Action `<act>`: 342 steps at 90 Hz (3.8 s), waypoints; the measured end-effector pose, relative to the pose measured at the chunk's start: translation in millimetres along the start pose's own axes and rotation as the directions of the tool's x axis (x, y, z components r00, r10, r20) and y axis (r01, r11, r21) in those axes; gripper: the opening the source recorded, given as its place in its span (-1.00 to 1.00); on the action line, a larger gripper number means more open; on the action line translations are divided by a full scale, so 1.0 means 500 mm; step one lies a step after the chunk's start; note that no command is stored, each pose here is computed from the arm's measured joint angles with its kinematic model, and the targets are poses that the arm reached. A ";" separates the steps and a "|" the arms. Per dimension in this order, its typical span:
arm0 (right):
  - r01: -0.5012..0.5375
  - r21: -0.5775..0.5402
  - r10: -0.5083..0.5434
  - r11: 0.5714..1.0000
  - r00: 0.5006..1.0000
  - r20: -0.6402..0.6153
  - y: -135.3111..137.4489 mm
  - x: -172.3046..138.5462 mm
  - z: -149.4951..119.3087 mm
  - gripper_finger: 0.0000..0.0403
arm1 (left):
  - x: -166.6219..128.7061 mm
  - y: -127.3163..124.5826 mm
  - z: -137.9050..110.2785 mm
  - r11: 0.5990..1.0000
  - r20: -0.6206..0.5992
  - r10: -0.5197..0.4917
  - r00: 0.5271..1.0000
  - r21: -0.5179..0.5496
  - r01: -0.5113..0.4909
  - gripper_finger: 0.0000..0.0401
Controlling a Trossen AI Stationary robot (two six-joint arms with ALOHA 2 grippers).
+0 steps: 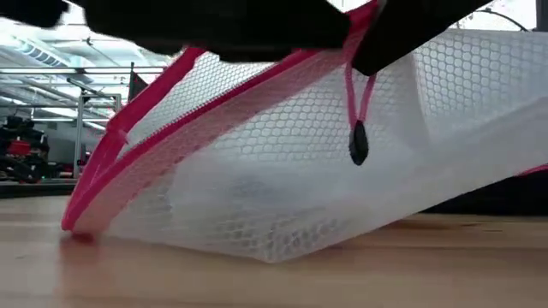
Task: Unpack backpack
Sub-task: Close the white zip bag
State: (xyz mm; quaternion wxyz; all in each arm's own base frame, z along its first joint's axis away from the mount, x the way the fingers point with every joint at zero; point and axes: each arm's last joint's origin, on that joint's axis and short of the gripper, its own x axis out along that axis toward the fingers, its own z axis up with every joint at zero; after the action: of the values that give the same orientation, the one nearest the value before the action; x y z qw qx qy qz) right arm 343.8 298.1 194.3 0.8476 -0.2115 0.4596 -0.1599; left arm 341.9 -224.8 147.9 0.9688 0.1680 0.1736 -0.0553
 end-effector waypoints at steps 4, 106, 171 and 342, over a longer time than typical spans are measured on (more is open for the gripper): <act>0.000 0.002 0.000 1.000 1.000 0.001 0.000 0.001 0.001 -0.95 | 0.002 0.004 -0.002 1.000 -0.011 0.005 1.000 -0.008 -0.005 0.46; -0.227 0.168 0.237 0.959 0.971 -0.041 -0.017 -0.066 0.010 -0.38 | 0.006 0.019 -0.004 0.998 -0.041 -0.055 0.998 -0.027 0.054 -1.00; -0.121 0.113 0.133 0.986 0.985 -0.105 0.000 -0.002 -0.003 -0.38 | 0.012 0.030 -0.007 0.992 -0.046 -0.075 0.996 -0.107 0.070 -1.00; -0.234 0.186 0.264 0.954 0.951 -0.159 -0.052 -0.014 0.024 -1.00 | -0.059 -0.080 0.110 0.980 0.144 0.037 0.989 0.190 -0.064 0.03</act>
State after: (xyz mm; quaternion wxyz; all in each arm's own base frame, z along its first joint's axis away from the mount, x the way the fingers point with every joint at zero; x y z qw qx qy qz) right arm 348.2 281.4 218.1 0.8300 -0.0654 0.5434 -0.1075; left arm 325.3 -279.9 194.7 0.9586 0.2618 0.0950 -0.0591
